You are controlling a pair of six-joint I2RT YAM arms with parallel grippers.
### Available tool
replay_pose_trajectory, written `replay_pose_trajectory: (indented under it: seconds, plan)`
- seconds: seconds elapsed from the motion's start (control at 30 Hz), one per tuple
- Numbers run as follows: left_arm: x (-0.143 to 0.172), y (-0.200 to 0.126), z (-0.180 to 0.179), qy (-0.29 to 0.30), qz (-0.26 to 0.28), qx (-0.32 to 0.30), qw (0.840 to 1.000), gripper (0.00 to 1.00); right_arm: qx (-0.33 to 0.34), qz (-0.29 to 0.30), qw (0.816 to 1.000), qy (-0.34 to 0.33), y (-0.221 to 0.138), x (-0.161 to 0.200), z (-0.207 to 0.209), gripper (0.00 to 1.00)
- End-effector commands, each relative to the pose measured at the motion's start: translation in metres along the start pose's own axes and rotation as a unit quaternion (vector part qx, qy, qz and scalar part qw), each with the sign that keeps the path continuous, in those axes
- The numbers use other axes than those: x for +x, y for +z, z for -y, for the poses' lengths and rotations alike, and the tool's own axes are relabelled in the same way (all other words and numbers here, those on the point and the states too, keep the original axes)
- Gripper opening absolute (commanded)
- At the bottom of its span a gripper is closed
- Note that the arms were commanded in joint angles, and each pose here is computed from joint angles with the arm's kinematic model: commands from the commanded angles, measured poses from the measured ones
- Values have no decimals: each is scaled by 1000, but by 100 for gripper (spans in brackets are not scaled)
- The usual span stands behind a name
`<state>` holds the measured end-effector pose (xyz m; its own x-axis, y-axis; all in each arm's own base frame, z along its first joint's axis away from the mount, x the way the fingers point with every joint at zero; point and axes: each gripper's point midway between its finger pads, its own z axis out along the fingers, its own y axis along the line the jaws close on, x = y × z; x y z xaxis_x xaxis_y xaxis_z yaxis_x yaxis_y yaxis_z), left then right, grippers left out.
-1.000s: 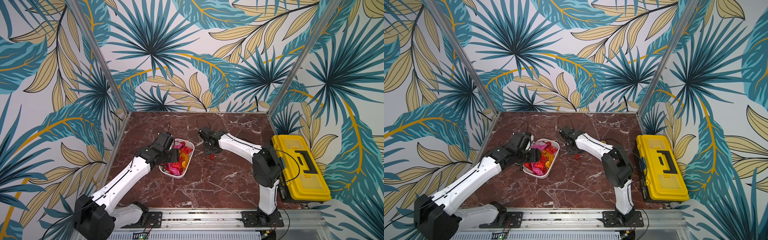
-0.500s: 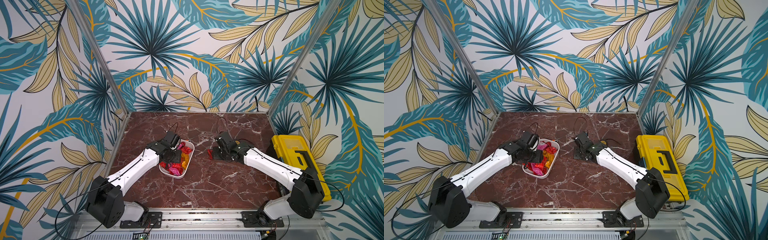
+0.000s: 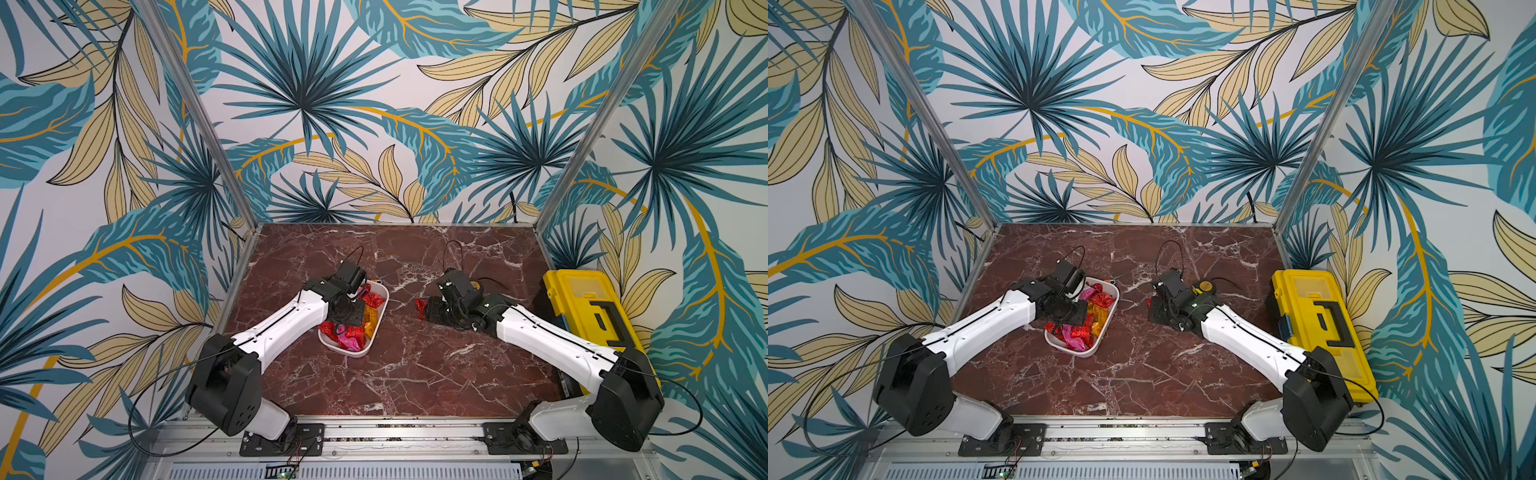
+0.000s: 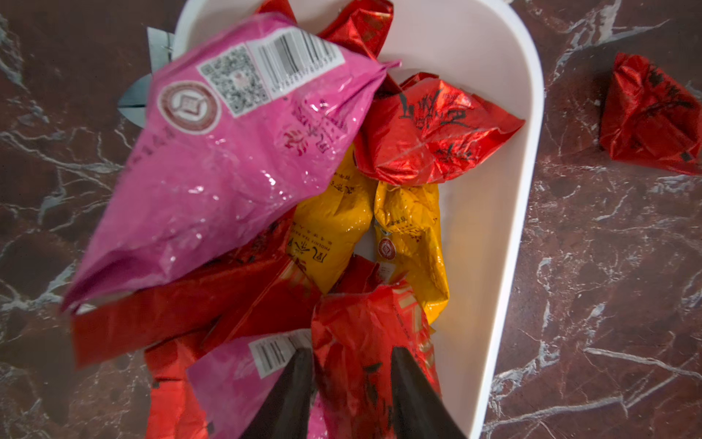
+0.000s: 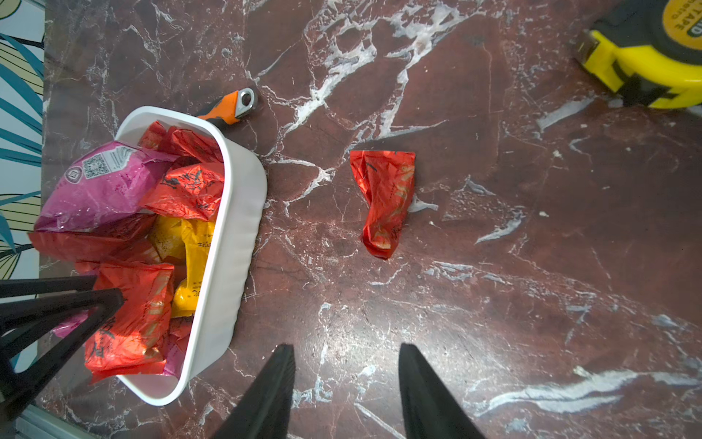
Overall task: Take the tea bags out of the storage box
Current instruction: Pick up the tea bag from the storage box, then place the tea bag at the center of the board.
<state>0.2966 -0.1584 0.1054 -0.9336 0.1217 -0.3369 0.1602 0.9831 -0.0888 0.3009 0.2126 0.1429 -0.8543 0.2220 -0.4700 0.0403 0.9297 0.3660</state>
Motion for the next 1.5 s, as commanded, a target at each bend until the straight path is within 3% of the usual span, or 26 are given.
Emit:
replay_pose_trajectory:
  seconds: [0.0, 0.2, 0.3, 0.43, 0.57, 0.77, 0.97, 1.17, 1.47]
  plan:
    - [-1, 5, -1, 2, 5, -5, 1000, 32, -7, 10, 1000, 6, -8, 0, 2, 50]
    - [-6, -1, 2, -1, 18, 1, 1000, 8, -12, 21, 1000, 5, -18, -3, 3, 50]
    - [-12, -9, -4, 1, 36, -15, 999, 2, -13, 19, 1000, 3, -20, -2, 3, 50]
    - [-17, -27, -4, -7, 56, -11, 998, 0, -18, 17, 1000, 5, -22, -1, 2, 50]
    - [-32, -68, 10, -26, 116, 14, 993, 0, -25, 28, 999, 11, -30, -4, 1, 50]
    - [-50, -91, 76, -40, 175, 70, 981, 0, 39, 86, 995, 45, -44, -13, 36, 50]
    - [-70, -43, 134, -45, 176, 85, 980, 0, 59, 126, 988, 70, -64, -12, 63, 51]
    - [-86, 13, 139, -26, 161, 21, 986, 0, 59, 112, 989, 71, -71, -2, 69, 51]
    - [-90, 62, 148, -38, 151, 21, 988, 6, 61, 95, 991, 69, -66, 8, 73, 51]
